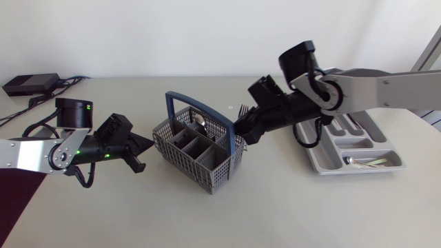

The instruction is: Sort the cutlery from the basket into the organizer compartments.

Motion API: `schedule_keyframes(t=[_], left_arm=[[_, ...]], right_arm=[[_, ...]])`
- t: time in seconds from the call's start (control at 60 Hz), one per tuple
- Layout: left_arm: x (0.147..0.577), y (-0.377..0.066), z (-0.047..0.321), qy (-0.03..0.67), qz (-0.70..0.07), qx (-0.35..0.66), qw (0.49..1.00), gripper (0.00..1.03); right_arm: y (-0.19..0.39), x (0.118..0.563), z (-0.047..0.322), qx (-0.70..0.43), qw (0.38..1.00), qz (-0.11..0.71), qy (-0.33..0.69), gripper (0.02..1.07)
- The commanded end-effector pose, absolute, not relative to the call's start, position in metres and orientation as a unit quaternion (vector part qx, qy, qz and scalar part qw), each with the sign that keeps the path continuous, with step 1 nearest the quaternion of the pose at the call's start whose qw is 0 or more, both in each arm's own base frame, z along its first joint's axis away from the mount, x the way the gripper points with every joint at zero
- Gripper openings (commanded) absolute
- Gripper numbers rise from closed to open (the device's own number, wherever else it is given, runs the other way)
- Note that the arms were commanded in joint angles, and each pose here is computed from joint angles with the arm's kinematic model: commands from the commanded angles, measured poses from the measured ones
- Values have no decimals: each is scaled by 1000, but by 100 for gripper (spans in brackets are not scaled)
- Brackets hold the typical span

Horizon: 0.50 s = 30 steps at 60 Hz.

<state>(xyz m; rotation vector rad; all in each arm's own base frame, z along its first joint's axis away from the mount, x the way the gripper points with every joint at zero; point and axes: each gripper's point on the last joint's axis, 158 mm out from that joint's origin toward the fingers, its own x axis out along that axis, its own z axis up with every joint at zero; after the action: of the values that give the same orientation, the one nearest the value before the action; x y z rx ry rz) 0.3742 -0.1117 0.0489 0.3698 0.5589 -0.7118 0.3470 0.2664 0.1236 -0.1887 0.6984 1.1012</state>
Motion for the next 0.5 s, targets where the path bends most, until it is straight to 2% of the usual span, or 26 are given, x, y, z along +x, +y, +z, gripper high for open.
schedule_keyframes(t=[0.0, 0.15, 0.483], left_arm=[[370, -104, 50, 270, -340, 172, 884, 4], [373, -101, 52, 268, -337, 171, 886, 4], [379, -125, 48, 276, -359, 166, 876, 4]], right_arm=[[237, 352, 132, -86, 812, 481, 319, 7], [205, 352, 122, -99, 835, 439, 318, 7], [184, 378, 75, -87, 845, 404, 339, 7]])
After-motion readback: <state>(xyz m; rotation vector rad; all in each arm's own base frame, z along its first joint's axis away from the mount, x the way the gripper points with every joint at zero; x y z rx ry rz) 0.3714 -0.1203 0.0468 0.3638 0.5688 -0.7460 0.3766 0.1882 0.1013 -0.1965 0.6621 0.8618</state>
